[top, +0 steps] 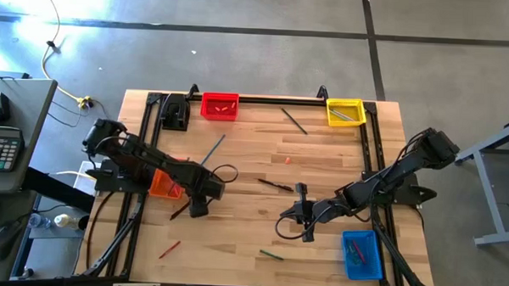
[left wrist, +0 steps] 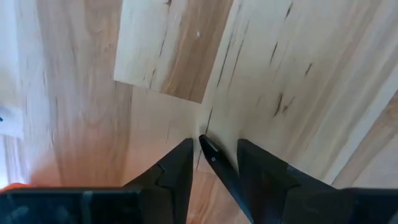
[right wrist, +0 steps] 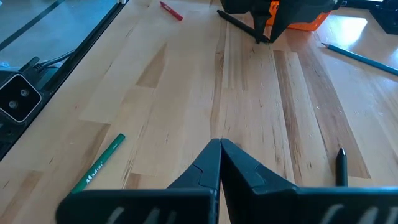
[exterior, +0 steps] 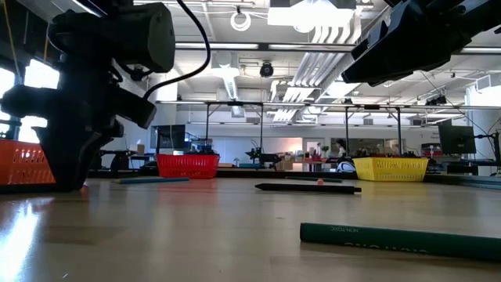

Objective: Sort crayons/erasers/pens/pencils in bins
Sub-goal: Put the black pen into the yellow basket

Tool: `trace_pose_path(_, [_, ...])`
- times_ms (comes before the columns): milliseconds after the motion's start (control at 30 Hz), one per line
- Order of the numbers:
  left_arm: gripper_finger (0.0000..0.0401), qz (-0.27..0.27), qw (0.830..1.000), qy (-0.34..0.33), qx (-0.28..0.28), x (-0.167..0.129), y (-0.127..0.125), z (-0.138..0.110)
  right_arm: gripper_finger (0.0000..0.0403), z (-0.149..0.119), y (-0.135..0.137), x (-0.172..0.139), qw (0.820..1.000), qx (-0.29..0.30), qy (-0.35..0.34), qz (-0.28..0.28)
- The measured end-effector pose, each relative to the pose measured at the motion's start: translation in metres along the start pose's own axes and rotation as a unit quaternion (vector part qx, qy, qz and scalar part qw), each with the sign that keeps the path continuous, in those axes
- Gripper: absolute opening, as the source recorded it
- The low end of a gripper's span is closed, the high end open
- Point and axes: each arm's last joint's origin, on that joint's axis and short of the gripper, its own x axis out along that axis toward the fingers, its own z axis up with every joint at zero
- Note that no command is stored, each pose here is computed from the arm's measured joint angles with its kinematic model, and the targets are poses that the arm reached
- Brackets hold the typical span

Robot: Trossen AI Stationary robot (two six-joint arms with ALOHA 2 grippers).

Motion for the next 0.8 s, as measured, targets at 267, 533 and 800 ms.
trace_pose_path(267, [0.0067, -0.002, 0.999, -0.005, 0.031, -0.001, -0.003, 0.0, 0.0, 0.0, 0.0, 0.0, 1.0, -0.002, 0.002, 0.0])
trace_pose_path(533, [0.0007, -0.017, 0.997, -0.029, 0.071, -0.013, -0.013, 0.009, 0.0, -0.001, 0.0, 0.0, 1.0, 0.0, 0.003, 0.0])
trace_pose_path(800, [0.0005, -0.023, 0.992, -0.097, 0.078, -0.036, -0.022, 0.027, 0.0, -0.004, 0.0, 0.0, 1.0, -0.007, 0.018, 0.001])
